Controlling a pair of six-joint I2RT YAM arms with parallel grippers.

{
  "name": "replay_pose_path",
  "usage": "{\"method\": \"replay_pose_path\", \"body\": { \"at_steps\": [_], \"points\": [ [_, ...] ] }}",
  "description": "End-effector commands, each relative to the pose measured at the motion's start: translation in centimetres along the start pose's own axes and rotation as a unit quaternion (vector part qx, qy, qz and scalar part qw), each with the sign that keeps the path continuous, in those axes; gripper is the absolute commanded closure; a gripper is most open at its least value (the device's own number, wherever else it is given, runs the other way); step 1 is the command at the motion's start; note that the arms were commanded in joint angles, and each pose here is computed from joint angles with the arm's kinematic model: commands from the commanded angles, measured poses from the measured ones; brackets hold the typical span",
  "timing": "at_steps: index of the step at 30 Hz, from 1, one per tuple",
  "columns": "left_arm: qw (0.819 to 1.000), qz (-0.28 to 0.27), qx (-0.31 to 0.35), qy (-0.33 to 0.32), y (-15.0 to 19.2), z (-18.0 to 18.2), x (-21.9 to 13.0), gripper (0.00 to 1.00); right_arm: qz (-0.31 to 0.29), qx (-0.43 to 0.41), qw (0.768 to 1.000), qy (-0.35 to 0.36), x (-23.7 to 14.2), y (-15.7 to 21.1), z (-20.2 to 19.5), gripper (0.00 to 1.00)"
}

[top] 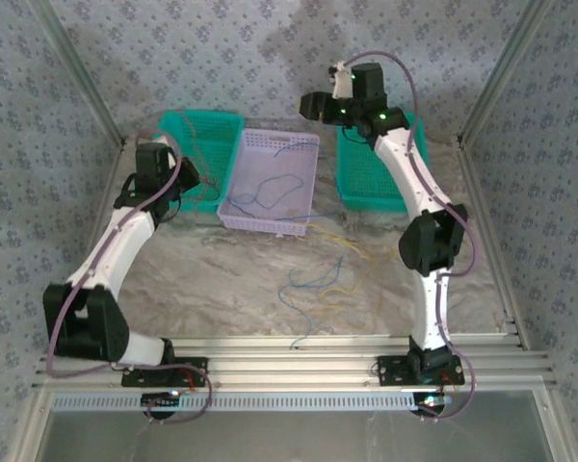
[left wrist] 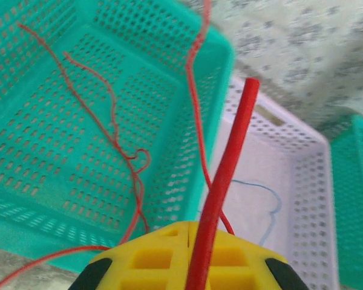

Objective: Untangle the cables

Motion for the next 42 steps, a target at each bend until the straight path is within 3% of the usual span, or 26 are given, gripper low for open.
{"method": "replay_pose_path", "body": {
  "at_steps": [1, 10, 17, 22, 25, 28, 31, 34, 38, 42],
  "points": [
    [1.000, 0.002, -0.019, -0.015, -1.0, 1.5, 2.2, 1.00, 0.039, -0.108, 0.988, 0.099, -0.6, 2.9, -1.6, 0.38],
    [0.997, 0.060, -0.044, -0.030, 0.5, 3.6, 7.4, 1.00, 0.102, -0.125, 0.977, 0.142, 1.3, 8.4, -5.6, 0.35],
    [0.995, 0.086, -0.042, -0.036, 2.1, 4.5, 9.5, 0.99, 0.117, -0.134, 0.971, 0.160, 3.6, 9.5, -7.1, 0.35],
    [0.994, 0.096, -0.041, -0.022, 1.8, 4.0, 9.8, 0.77, 0.134, -0.142, 0.969, 0.151, 5.7, 10.4, -7.2, 0.37],
    [0.995, 0.091, -0.037, -0.012, 0.9, 3.4, 9.3, 0.72, 0.145, -0.142, 0.968, 0.149, 6.3, 10.6, -7.0, 0.50],
    [0.996, 0.078, -0.032, -0.008, -0.3, 2.7, 8.3, 0.68, 0.128, -0.143, 0.970, 0.151, 5.7, 9.7, -6.4, 0.78],
    [0.997, 0.063, -0.034, 0.001, -1.5, 1.9, 7.2, 0.66, 0.107, -0.154, 0.970, 0.152, 4.5, 8.3, -5.1, 0.94],
    [0.998, 0.053, -0.034, 0.009, -2.5, 1.2, 6.4, 0.63, 0.088, -0.168, 0.971, 0.147, 3.5, 7.1, -3.2, 1.00],
    [0.999, 0.035, -0.039, 0.012, -3.7, 0.5, 4.5, 0.61, 0.070, -0.191, 0.970, 0.136, 2.6, 5.9, 0.2, 1.00],
    [0.998, 0.009, -0.049, 0.024, -4.6, -0.4, 1.5, 0.52, 0.052, -0.223, 0.966, 0.119, 2.9, 5.3, 3.8, 1.00]
  ]
}}
Point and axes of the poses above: each hand's point on the last joint's axis, 136 mm out from that joint toward the fingers, its own x axis out along the fingers, its own z axis along the line the jaws close on, y = z × x, the point moved 7 cm from there along -x, back along the fingers, and after that the axes turned 4 degrees about x, right-handed, at the moved point
